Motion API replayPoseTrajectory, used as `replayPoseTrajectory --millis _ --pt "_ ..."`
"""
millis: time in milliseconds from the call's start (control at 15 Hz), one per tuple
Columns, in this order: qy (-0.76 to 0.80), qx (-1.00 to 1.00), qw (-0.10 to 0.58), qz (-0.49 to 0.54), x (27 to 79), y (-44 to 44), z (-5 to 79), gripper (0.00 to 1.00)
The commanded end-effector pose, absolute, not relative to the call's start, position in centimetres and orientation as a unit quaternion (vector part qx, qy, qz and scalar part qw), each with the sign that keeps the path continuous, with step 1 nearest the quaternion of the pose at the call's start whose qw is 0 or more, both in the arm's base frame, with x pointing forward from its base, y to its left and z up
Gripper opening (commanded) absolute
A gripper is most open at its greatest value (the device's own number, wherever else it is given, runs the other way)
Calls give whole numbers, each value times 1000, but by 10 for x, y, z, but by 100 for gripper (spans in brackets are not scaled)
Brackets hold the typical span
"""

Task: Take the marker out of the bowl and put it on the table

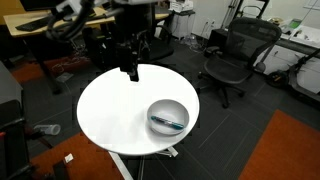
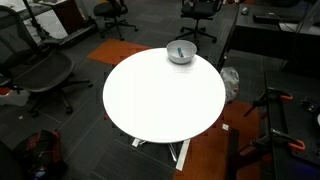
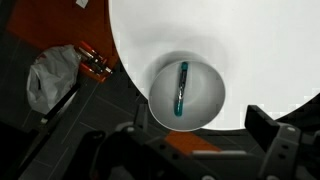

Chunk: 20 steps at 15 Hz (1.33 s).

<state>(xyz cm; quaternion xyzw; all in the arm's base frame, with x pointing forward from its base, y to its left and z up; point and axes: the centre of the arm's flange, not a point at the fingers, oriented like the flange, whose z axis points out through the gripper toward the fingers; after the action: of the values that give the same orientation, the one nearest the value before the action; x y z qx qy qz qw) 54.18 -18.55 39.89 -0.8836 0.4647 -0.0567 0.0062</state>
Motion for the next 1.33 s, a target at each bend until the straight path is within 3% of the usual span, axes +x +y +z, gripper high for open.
replayPoseTrajectory --millis 0,400,1267 --pt "479 -876 26 -53 571 -198 379 100" --pt "500 -863 46 -60 588 -209 338 100" --pt "504 -861 22 -60 619 -246 270 100"
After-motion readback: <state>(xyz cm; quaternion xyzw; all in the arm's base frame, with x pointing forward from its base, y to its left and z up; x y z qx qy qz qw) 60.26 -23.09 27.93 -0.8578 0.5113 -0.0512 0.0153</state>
